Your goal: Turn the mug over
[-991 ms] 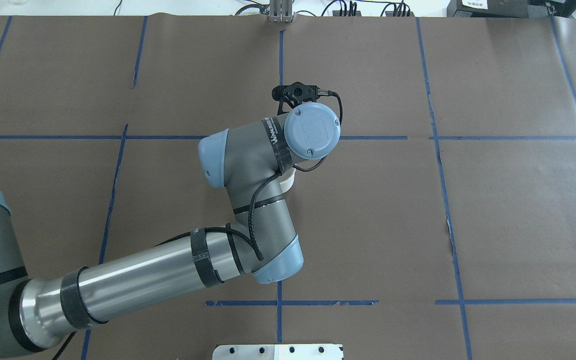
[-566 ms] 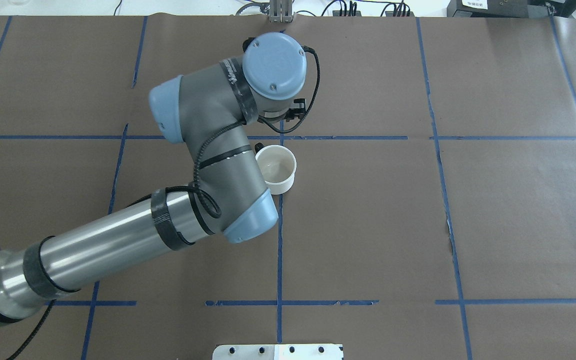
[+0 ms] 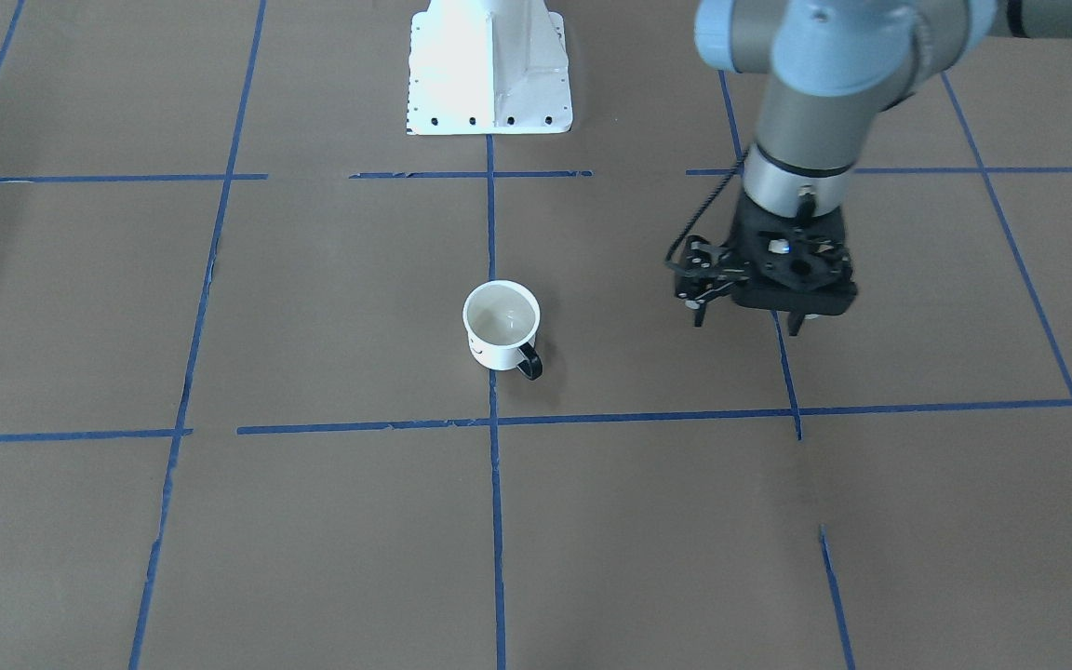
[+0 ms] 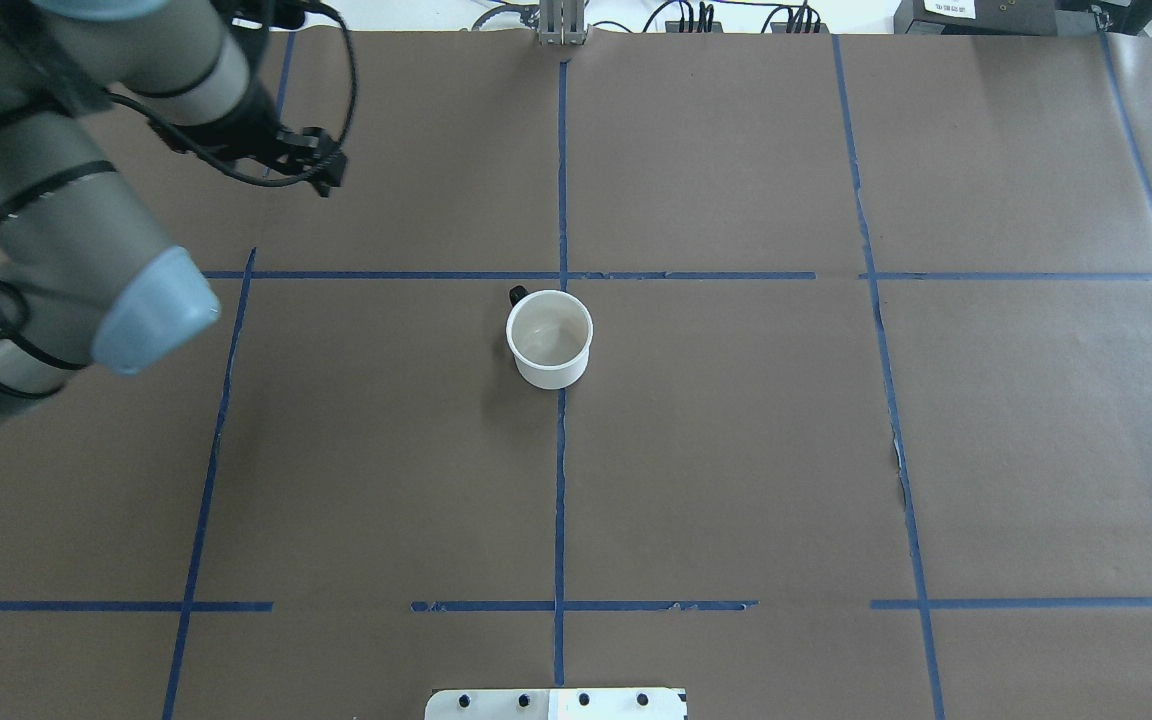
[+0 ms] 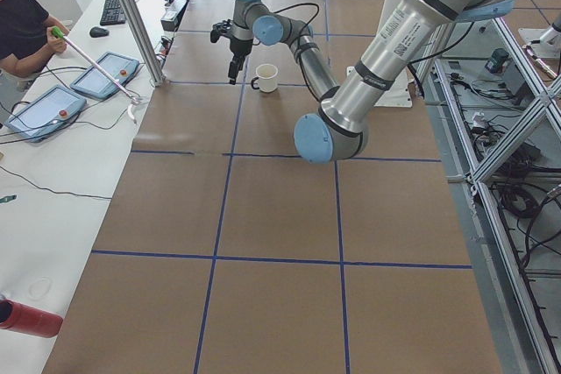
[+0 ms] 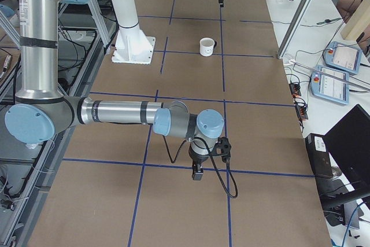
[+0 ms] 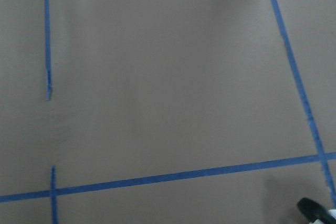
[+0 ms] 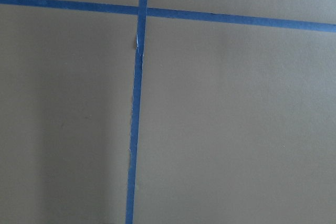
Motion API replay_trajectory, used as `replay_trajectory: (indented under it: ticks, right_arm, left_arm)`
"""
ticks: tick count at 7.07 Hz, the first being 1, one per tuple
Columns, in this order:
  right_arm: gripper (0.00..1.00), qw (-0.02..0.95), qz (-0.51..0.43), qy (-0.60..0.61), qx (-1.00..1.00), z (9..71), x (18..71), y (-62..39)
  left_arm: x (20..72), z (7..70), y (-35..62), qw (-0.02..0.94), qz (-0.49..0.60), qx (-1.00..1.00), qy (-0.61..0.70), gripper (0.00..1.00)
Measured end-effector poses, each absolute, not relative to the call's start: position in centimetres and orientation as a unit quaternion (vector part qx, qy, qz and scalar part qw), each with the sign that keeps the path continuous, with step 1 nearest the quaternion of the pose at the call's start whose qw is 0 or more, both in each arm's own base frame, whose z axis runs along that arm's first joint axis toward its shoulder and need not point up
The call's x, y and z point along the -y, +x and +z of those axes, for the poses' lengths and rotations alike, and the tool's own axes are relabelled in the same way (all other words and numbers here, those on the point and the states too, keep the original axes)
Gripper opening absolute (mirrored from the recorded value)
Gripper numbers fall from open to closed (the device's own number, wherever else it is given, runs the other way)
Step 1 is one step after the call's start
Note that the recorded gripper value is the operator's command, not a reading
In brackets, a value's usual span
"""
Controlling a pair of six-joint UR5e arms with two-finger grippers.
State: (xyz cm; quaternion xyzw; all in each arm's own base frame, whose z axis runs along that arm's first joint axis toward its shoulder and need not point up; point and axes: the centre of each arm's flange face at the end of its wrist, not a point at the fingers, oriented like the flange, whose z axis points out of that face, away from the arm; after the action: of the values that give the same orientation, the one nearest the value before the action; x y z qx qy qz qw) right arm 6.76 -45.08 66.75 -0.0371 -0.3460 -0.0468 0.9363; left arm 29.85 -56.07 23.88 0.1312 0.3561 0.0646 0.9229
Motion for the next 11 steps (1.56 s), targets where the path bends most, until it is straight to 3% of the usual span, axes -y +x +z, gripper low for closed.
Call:
replay_trajectory:
  ticks: [2, 7, 11]
  right_arm:
    - [1.0, 0.936, -0.047, -0.037, 0.346, 66.8, 45.1, 6.8]
    - [1.0, 0.936, -0.047, -0.037, 0.346, 66.8, 45.1, 6.8]
    - [1.0, 0.936, -0.047, -0.037, 0.346, 66.8, 45.1, 6.8]
  left_arm:
    - [56.1, 34.2, 19.8, 0.917, 0.1, -0.371, 0.109, 1.0]
    - [49.6, 57.3, -1.7, 0.907, 0.134, -0.384, 0.11, 1.0]
    - [47.7, 61.7, -5.9, 0.914, 0.111, -0.383, 0.076, 1.0]
